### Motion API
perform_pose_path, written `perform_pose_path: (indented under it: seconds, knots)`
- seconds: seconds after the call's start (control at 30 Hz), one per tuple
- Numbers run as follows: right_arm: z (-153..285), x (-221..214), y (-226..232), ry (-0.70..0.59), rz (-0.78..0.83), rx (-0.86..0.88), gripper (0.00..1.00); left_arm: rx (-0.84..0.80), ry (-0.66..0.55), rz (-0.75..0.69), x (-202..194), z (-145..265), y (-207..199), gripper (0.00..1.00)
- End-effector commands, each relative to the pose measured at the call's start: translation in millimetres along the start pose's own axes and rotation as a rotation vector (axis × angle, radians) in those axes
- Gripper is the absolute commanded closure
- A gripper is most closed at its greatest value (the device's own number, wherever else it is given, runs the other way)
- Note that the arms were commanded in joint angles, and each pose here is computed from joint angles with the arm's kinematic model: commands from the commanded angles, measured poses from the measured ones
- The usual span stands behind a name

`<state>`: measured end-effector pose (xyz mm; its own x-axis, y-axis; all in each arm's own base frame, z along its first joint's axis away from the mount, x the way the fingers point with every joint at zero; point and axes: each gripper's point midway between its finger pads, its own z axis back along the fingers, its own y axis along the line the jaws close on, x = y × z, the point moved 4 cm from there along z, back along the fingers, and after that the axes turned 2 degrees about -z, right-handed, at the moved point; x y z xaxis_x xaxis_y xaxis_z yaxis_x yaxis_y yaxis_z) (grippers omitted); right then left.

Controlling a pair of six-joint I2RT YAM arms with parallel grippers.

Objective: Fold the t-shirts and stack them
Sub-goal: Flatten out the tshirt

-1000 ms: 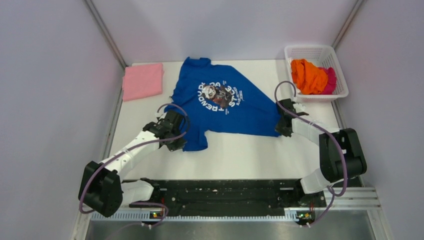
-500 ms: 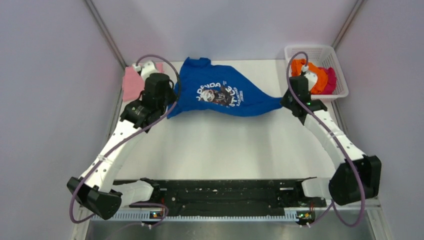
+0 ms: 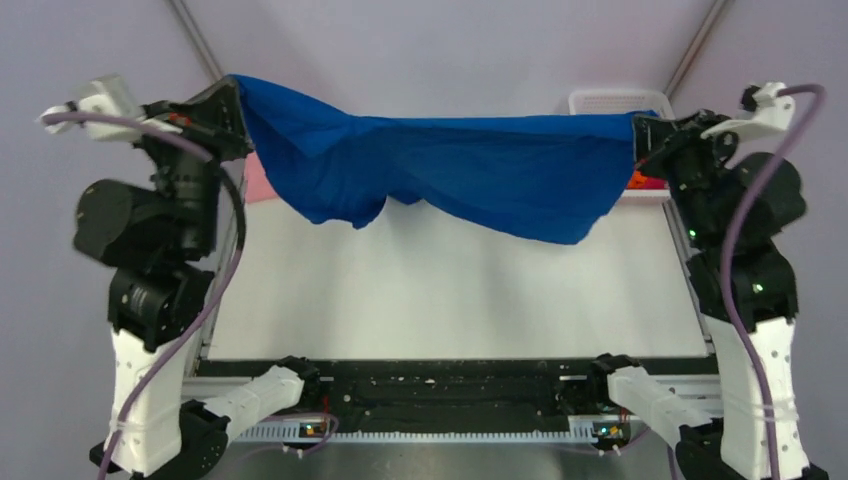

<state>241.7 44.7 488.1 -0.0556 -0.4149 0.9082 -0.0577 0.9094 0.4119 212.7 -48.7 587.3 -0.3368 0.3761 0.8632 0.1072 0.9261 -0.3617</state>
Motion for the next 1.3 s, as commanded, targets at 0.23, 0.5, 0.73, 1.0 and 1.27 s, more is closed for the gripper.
perform_pose_path:
  seconds: [0.23, 0.5, 0.73, 1.0, 1.27]
  knots:
    - [117, 85, 51, -0.205, 0.011, 0.384, 1.0, -0.36, -0.395, -0.019, 157, 79, -33, 1.0]
    - [112, 85, 53, -0.2, 0.011, 0.383, 1.0, -0.287, -0.405, -0.057, 155, 54, -34, 1.0]
    - [35, 35, 15, -0.103, 0.008, 0.104, 1.0, 0.046, -0.223, -0.195, 57, -43, -12, 1.0]
    - [-84, -128, -70, 0.233, 0.102, -0.341, 0.99, 0.326, 0.252, -0.324, -191, -167, 74, 0.98]
    - [-197, -303, -133, 0.605, 0.127, -0.435, 0.52, 0.321, 0.717, -0.325, -418, -228, 132, 0.17]
